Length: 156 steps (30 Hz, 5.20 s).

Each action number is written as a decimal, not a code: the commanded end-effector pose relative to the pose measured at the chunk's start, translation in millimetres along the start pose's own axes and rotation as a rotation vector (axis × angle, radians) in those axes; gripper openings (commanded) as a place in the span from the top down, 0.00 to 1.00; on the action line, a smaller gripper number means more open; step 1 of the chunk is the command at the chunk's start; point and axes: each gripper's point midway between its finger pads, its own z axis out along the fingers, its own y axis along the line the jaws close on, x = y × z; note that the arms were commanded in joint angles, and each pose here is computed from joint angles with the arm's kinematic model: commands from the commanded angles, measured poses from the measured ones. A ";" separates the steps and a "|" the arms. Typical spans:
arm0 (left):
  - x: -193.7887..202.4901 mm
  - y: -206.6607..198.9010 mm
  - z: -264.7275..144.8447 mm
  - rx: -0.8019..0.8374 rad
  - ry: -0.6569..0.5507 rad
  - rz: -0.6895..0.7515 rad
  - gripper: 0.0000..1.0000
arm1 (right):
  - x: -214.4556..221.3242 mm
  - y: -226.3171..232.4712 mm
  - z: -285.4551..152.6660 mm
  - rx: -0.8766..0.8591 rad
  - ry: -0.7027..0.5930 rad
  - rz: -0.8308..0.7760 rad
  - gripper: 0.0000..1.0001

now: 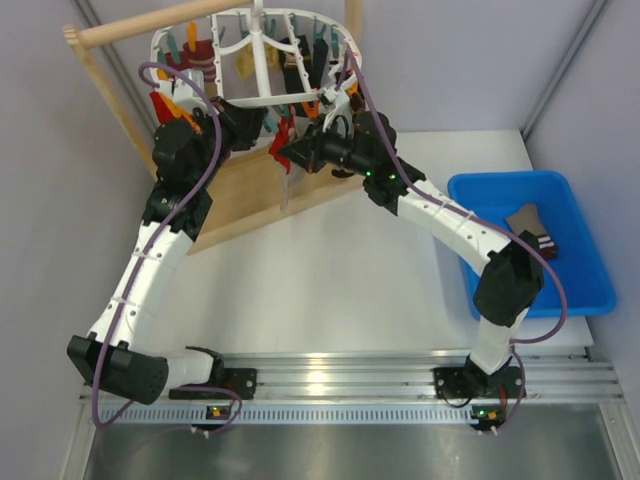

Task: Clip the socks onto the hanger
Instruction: Clamp the sock onto the hanger, then open the clamp at the hanger.

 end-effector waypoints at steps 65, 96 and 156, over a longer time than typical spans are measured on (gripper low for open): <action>-38.1 0.2 -29.7 -0.069 -0.086 0.055 0.60 | -91.5 -13.9 -48.2 -0.018 -0.201 -0.129 1.00; -58.8 6.9 -36.7 -0.128 -0.192 0.019 0.68 | -83.7 -14.2 -49.0 -0.028 -0.179 -0.125 1.00; -30.4 -22.2 -30.4 0.064 -0.043 0.096 1.00 | -94.8 64.3 13.4 -0.219 -0.272 -0.563 0.50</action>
